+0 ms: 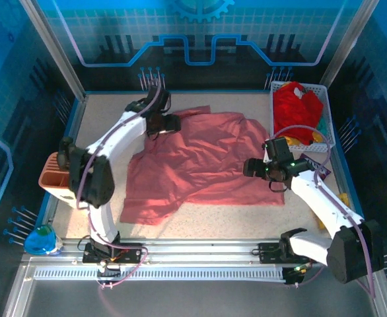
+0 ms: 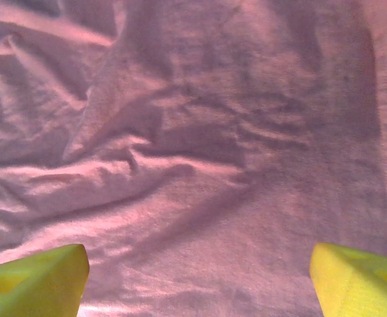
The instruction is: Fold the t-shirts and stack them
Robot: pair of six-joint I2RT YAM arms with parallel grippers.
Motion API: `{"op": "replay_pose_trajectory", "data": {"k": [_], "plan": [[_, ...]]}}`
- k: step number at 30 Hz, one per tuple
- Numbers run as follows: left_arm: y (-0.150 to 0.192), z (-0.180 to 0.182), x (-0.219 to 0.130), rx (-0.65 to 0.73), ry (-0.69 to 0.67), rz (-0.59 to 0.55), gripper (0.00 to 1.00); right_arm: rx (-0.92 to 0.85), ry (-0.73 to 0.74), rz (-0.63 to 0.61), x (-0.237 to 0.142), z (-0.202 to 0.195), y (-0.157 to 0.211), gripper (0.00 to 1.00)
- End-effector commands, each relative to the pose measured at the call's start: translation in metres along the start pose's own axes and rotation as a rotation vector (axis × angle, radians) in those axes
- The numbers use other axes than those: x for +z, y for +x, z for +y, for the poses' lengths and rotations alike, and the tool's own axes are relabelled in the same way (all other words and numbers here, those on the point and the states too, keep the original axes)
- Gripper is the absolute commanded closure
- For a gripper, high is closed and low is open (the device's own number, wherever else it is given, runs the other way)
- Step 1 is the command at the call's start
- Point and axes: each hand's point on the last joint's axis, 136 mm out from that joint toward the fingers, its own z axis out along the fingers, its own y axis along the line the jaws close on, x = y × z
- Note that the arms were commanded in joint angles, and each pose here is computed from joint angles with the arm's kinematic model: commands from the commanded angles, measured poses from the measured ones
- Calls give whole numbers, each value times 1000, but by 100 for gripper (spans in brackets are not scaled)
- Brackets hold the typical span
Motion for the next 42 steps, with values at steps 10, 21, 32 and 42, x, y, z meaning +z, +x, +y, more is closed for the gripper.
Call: {"op": "replay_pose_trajectory", "data": {"k": [10, 21, 32, 42], "plan": [[-93, -35, 99, 169, 0, -98, 41, -86, -69, -50, -5, 11, 2, 12], [-63, -14, 155, 180, -90, -30, 45, -69, -94, -32, 2, 18, -5, 12], [-71, 5, 159, 167, -158, -54, 93, -58, -79, -41, -3, 12, 1, 12], [-76, 11, 101, 112, -180, -128, 100, -27, -21, -70, -6, 7, -18, 13]]}}
